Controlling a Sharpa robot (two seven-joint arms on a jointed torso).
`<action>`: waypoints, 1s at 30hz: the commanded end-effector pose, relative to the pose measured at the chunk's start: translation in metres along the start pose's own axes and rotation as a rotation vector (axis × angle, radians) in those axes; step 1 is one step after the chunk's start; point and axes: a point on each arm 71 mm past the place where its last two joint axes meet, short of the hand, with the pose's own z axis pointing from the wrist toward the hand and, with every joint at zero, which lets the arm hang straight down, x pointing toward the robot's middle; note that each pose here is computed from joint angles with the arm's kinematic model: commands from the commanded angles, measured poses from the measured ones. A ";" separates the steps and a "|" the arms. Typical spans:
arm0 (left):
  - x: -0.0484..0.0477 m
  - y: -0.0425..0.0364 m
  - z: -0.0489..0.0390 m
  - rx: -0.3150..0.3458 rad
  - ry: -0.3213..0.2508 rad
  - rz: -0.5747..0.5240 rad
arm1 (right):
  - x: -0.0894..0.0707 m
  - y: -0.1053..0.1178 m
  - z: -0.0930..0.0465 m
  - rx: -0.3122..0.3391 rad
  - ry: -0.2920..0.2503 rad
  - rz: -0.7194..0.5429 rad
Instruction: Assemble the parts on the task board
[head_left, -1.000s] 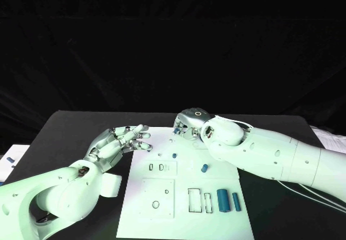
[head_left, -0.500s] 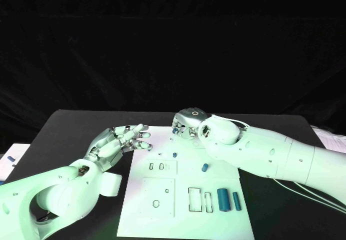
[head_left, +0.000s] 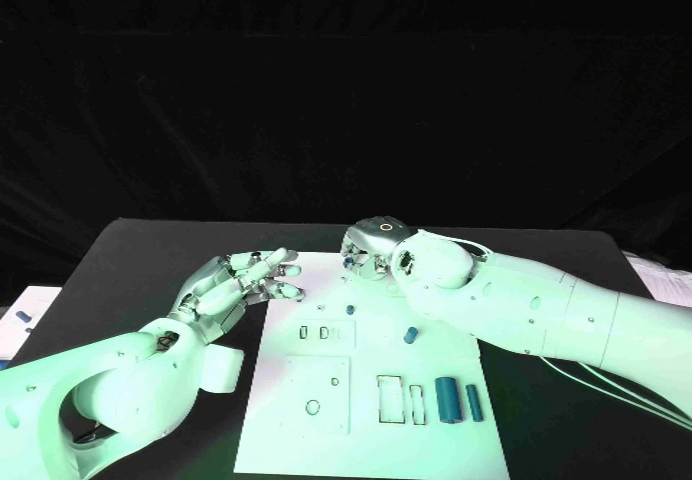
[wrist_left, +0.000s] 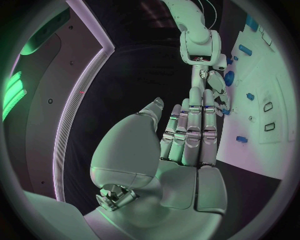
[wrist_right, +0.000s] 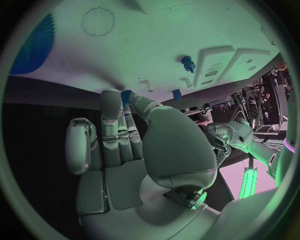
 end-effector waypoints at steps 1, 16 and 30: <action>0.0024 -0.0012 0.0004 0.005 0.021 -0.012 | 0.000 0.001 0.001 0.005 0.005 -0.014; -0.0002 -0.0015 -0.0005 0.002 0.015 -0.011 | -0.012 -0.020 -0.030 0.042 -0.037 0.024; -0.0014 -0.0017 -0.0013 0.000 0.014 -0.012 | -0.020 -0.079 -0.080 0.287 0.092 0.196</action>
